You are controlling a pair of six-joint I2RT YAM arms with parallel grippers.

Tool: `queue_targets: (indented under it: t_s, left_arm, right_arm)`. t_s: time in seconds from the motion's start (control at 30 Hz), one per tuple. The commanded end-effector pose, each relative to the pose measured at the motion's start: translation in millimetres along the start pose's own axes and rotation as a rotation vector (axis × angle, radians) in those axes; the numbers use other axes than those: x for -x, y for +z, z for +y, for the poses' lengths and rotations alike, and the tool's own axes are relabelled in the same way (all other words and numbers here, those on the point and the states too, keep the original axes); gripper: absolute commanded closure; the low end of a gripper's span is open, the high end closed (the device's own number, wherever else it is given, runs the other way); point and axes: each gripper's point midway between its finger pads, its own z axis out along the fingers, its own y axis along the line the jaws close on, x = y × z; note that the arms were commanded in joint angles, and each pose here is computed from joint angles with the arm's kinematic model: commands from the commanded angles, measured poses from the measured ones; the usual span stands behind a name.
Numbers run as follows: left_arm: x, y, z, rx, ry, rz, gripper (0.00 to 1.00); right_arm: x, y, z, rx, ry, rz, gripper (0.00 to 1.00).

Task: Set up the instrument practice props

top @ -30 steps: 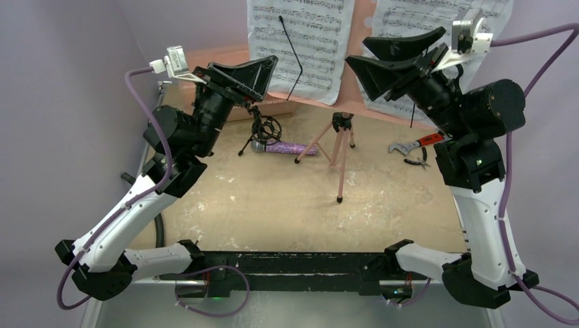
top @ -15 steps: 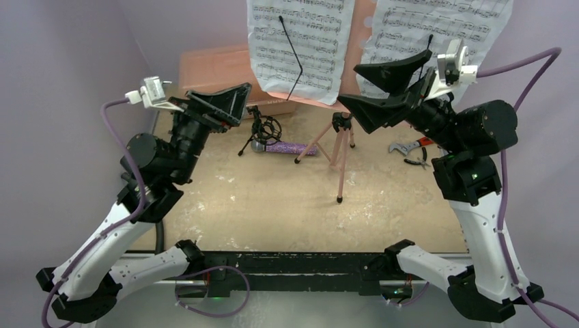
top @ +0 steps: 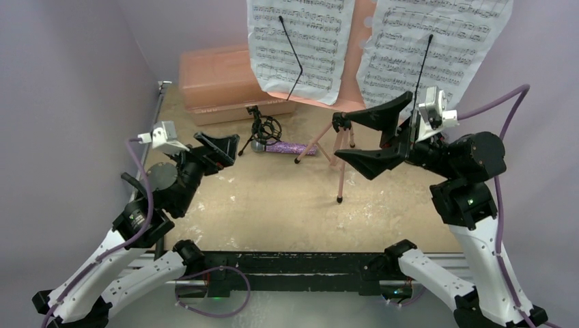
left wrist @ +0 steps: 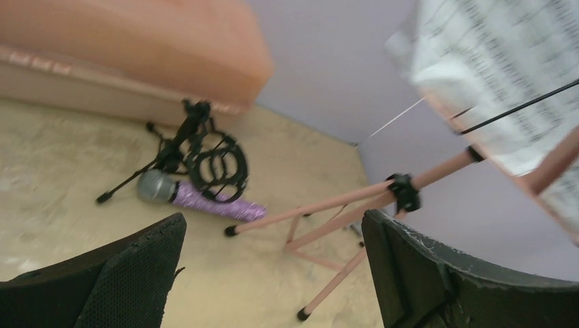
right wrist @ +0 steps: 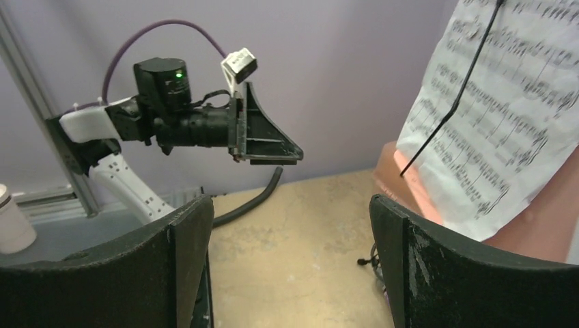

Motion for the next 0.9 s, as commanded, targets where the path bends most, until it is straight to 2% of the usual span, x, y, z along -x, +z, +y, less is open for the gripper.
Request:
queue_targets:
  t_s: [0.0,0.27,0.7,0.87]
  left_arm:
    - [-27.8,-9.3,46.1,0.143,-0.015,0.038,0.00]
    - [-36.1,-15.2,74.6,0.233,-0.046,0.009,0.00]
    - [-77.4,-8.0,93.7,0.323,0.075,0.162,0.01]
    - [-97.1,-2.2,95.1,0.328,0.100,0.230,0.00]
  right_arm:
    - [-34.7,-16.2,10.2,0.008,0.039,0.090,0.13]
    - [-103.9,-43.5,-3.4,-0.127,0.108,0.198,0.14]
    - [-196.1,-84.3,-24.4,-0.362,0.288,0.360,0.11]
    - [-206.9,-98.0,-25.4,-0.420,0.273,0.333,0.11]
